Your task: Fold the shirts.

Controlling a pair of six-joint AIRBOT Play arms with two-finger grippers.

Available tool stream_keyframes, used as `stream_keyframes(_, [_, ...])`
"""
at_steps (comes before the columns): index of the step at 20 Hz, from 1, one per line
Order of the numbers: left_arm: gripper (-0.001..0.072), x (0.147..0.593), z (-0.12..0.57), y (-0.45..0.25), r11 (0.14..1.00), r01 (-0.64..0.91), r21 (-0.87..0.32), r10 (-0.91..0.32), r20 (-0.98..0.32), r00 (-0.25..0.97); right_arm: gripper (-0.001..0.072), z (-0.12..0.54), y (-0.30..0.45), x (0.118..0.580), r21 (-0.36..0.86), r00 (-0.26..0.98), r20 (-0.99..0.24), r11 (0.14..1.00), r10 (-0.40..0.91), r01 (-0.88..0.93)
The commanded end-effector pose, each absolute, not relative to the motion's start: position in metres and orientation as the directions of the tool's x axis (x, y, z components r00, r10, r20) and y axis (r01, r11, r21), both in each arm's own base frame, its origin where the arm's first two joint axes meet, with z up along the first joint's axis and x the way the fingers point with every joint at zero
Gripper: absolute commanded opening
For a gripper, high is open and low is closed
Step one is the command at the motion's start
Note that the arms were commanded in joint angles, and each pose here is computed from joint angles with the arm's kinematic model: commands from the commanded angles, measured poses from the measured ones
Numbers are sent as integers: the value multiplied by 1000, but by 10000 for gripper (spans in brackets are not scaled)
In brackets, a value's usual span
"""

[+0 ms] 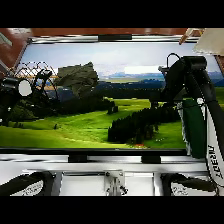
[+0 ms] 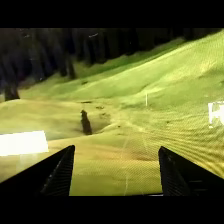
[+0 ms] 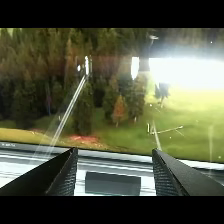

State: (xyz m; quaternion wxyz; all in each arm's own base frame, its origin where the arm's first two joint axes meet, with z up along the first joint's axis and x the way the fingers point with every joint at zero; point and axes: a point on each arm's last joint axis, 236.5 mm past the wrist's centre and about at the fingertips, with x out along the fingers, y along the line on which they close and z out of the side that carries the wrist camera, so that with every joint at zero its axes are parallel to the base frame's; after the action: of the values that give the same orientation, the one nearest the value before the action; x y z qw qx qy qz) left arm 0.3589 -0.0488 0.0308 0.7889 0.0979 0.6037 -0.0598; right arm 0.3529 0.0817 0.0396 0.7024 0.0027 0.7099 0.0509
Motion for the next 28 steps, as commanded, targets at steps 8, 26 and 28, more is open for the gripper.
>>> stream_keyframes(8, [598,359,31,-48,974,212,82,24,-964,264,567,40,82,353,76,-12,-997,995,75,-67])
stream_keyframes(26, [599,379,39,-82,993,33,-111,-116,-930,348,567,41,89,376,99,84,-991,993,105,-70])
stream_keyframes(28, [600,399,52,-102,978,37,-204,-200,-879,432,567,42,90,381,101,105,-989,992,108,-76])
